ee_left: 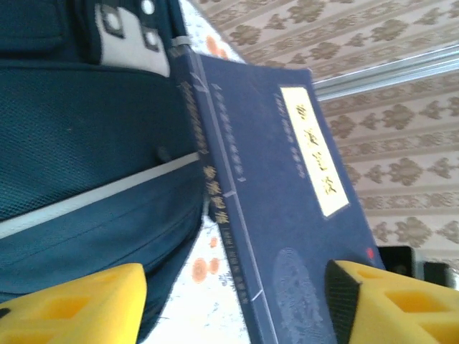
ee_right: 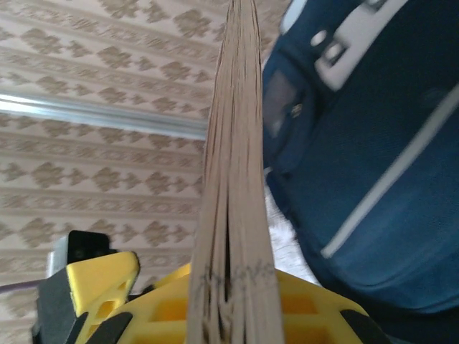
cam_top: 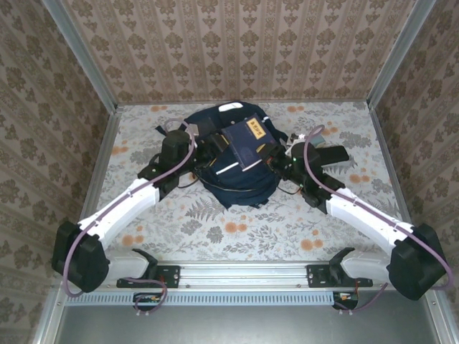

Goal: Pack books, pencil case, and school supplies into a backpack

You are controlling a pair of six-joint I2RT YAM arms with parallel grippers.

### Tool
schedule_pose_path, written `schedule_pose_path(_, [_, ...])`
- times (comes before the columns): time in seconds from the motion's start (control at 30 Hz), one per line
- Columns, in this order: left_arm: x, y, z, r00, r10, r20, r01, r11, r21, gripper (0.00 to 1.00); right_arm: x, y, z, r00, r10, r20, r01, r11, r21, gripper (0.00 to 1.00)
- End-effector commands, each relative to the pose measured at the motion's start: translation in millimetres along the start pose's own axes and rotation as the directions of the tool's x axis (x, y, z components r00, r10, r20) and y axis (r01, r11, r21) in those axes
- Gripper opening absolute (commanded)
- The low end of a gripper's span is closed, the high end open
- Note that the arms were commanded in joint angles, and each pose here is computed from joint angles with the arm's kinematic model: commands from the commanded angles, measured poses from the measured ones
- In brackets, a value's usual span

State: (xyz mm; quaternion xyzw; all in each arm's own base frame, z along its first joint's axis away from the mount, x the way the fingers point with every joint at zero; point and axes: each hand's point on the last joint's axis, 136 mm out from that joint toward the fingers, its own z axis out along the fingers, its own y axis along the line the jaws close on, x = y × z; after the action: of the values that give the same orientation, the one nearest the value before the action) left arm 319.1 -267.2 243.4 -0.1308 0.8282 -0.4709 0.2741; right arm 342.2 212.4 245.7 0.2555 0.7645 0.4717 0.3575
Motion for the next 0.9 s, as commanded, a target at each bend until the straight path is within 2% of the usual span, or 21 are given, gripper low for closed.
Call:
schedule_pose_path(0.0, [11, 23, 6, 0.977, 0.182, -0.115, -0.196, 0.973, -0.124, 0.72, -27, -5, -29, 0.983, -0.163, 0.079, 0.154, 0.982, 0.107, 0.00])
schedule_pose_path(0.07, [16, 30, 12, 0.950, 0.252, -0.186, -0.283, 0.945, -0.162, 0.72, -36, -19, -43, 0.975, -0.200, 0.092, 0.181, 0.967, 0.180, 0.00])
schedule_pose_path(0.17, [29, 37, 25, 0.876, 0.376, -0.302, -0.440, 0.879, -0.182, 0.72, -47, -45, -68, 0.967, -0.233, 0.106, 0.194, 0.938, 0.288, 0.00])
schedule_pose_path(0.27, [41, 44, 39, 0.771, 0.484, -0.413, -0.598, 0.774, -0.208, 0.72, -56, -70, -94, 0.964, -0.235, 0.126, 0.174, 0.912, 0.373, 0.00])
schedule_pose_path(0.4, [52, 53, 56, 0.636, 0.554, -0.537, -0.747, 0.618, -0.246, 0.71, -61, -94, -123, 0.960, -0.237, 0.149, 0.147, 0.880, 0.452, 0.00])
schedule_pose_path(0.67, [79, 61, 93, 0.366, 0.610, -0.702, -0.918, 0.358, -0.168, 0.73, -50, -128, -143, 0.970, -0.193, 0.146, 0.093, 0.853, 0.513, 0.00])
schedule_pose_path(0.8, [88, 71, 110, 0.267, 0.605, -0.750, -0.956, 0.264, -0.127, 0.70, -44, -136, -143, 0.975, -0.172, 0.143, 0.075, 0.853, 0.516, 0.00])
schedule_pose_path(0.87, [88, 74, 118, 0.238, 0.607, -0.758, -0.967, 0.224, -0.124, 0.68, -43, -137, -143, 0.976, -0.165, 0.143, 0.070, 0.856, 0.513, 0.00])
